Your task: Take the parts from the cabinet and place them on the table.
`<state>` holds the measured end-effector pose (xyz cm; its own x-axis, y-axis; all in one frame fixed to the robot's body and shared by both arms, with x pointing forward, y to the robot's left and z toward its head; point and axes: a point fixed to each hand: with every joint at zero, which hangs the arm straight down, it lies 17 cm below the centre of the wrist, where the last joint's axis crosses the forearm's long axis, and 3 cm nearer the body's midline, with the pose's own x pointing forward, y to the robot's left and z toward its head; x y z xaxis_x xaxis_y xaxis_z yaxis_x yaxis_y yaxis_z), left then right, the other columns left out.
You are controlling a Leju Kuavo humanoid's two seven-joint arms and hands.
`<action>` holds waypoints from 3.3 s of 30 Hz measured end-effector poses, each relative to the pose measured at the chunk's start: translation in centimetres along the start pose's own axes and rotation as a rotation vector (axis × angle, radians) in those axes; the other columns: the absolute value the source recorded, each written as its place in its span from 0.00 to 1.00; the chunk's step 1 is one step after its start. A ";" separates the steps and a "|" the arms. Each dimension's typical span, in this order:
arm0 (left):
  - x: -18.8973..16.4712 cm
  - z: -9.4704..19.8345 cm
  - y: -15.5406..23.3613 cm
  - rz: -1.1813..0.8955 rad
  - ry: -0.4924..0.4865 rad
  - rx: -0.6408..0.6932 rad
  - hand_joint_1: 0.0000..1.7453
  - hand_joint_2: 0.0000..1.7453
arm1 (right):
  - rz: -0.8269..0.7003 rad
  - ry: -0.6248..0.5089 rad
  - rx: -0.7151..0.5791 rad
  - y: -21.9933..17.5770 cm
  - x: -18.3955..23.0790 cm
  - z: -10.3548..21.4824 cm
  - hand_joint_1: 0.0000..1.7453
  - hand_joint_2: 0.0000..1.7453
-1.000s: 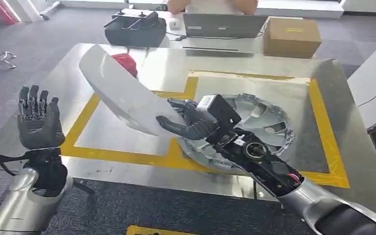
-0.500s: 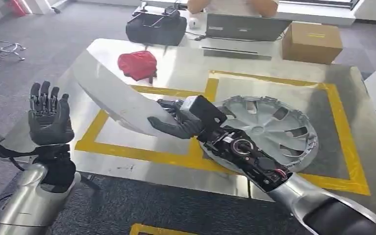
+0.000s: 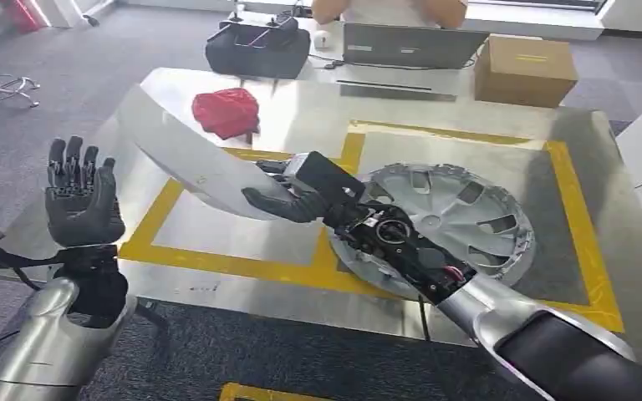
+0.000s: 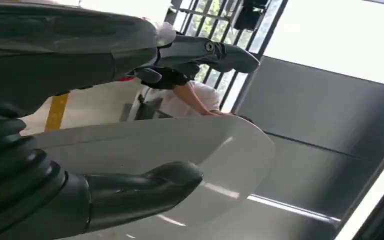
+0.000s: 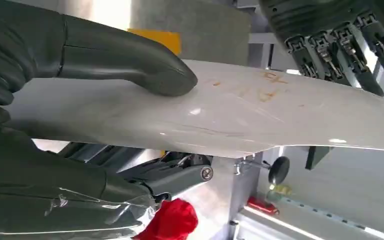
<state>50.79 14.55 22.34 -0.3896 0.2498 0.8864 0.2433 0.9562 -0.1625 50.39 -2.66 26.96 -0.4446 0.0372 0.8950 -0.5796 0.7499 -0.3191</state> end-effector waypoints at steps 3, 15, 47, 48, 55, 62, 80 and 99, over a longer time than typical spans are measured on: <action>0.1 -0.2 -0.3 0.002 -0.004 -0.006 0.00 1.00 | 0.018 0.008 -0.009 -0.5 -0.6 -0.6 1.00 1.00; 0.3 -0.5 -1.5 0.013 -0.007 -0.025 0.00 1.00 | 0.054 0.086 -0.008 -0.1 -3.9 -2.0 1.00 1.00; -0.3 -1.0 -4.1 0.058 -0.022 -0.063 0.00 1.00 | 0.199 0.331 -0.004 0.5 -11.0 -1.2 1.00 1.00; -0.4 -0.9 -4.3 0.058 -0.020 -0.068 0.00 1.00 | 0.203 0.336 -0.007 0.3 -11.1 -1.2 1.00 1.00; -0.8 -1.0 -5.3 0.058 -0.010 -0.092 0.00 1.00 | 0.253 0.362 -0.038 -1.5 -11.1 -1.5 1.00 1.00; -1.5 -0.8 -5.7 0.053 0.005 -0.102 0.00 1.00 | 0.296 0.403 -0.074 -2.9 -11.8 -1.2 1.00 1.00; -1.8 -0.5 -6.1 0.043 0.004 -0.120 0.00 1.00 | 0.331 0.448 -0.109 -5.0 -12.4 -0.8 0.00 0.00; -3.1 0.3 -4.5 0.012 0.042 -0.087 0.00 1.00 | 0.019 0.312 -0.175 -5.4 -10.0 -1.4 0.00 0.00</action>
<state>50.62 9.50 20.22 -0.3489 0.2527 0.9024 0.3243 0.9360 -0.1367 58.92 -6.14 20.12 -0.2082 0.2322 0.9501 -0.4354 0.8478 -0.3026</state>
